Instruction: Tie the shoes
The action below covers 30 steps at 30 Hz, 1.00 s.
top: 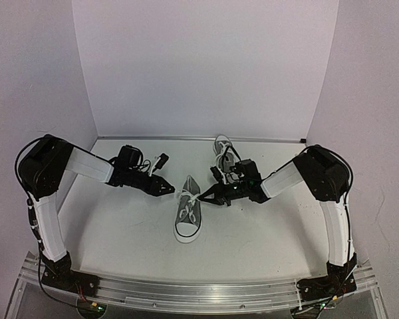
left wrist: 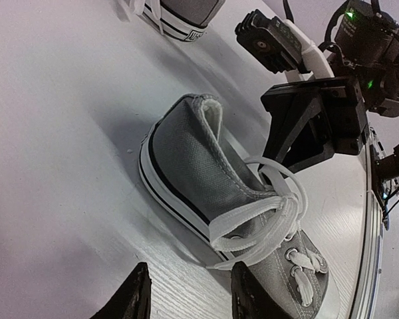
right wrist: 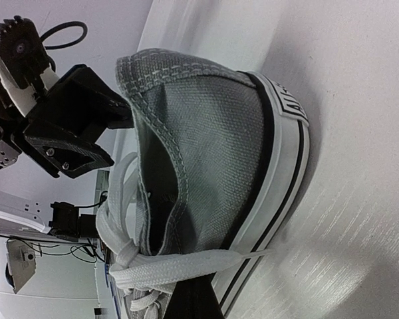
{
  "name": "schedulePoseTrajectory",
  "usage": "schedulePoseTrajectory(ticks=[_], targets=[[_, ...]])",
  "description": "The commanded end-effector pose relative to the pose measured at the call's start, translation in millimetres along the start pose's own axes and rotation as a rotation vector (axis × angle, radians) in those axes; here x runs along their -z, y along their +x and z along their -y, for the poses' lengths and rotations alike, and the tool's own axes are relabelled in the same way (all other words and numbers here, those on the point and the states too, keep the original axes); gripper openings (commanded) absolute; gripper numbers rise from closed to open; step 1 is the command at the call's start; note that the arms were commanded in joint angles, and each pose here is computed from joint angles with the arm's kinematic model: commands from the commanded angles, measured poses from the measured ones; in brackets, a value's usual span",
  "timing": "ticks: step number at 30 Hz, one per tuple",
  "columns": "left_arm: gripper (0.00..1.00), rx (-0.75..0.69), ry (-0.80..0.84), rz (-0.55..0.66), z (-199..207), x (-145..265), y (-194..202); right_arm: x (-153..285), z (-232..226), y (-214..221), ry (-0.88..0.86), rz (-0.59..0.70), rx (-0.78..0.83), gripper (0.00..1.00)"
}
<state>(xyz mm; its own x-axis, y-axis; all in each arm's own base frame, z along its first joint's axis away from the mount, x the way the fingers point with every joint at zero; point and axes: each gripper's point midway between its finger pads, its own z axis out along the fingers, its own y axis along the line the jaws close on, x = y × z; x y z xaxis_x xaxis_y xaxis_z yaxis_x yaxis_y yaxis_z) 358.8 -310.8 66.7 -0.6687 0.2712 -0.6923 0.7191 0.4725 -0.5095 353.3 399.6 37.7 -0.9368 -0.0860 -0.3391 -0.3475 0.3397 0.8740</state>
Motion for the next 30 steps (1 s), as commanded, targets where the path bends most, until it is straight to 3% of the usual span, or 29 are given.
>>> schedulePoseTrajectory(ticks=[1,12,20,26,30], targets=[[0.43,-0.052,0.065,0.04,15,-6,-24,-2,-12,-7,-0.031,0.012,0.044,0.0],[0.38,-0.061,0.09,0.027,19,-26,-26,-1,-14,-8,-0.034,0.012,0.048,0.0],[0.22,-0.07,0.089,0.03,20,-25,-24,1,-14,-6,-0.03,0.015,0.051,0.0],[0.02,-0.083,0.043,0.039,16,-20,-25,10,-13,-8,-0.02,0.029,0.046,0.0],[0.0,-0.083,-0.014,0.042,7,-13,-25,18,-10,-4,-0.007,0.032,0.038,0.0]])
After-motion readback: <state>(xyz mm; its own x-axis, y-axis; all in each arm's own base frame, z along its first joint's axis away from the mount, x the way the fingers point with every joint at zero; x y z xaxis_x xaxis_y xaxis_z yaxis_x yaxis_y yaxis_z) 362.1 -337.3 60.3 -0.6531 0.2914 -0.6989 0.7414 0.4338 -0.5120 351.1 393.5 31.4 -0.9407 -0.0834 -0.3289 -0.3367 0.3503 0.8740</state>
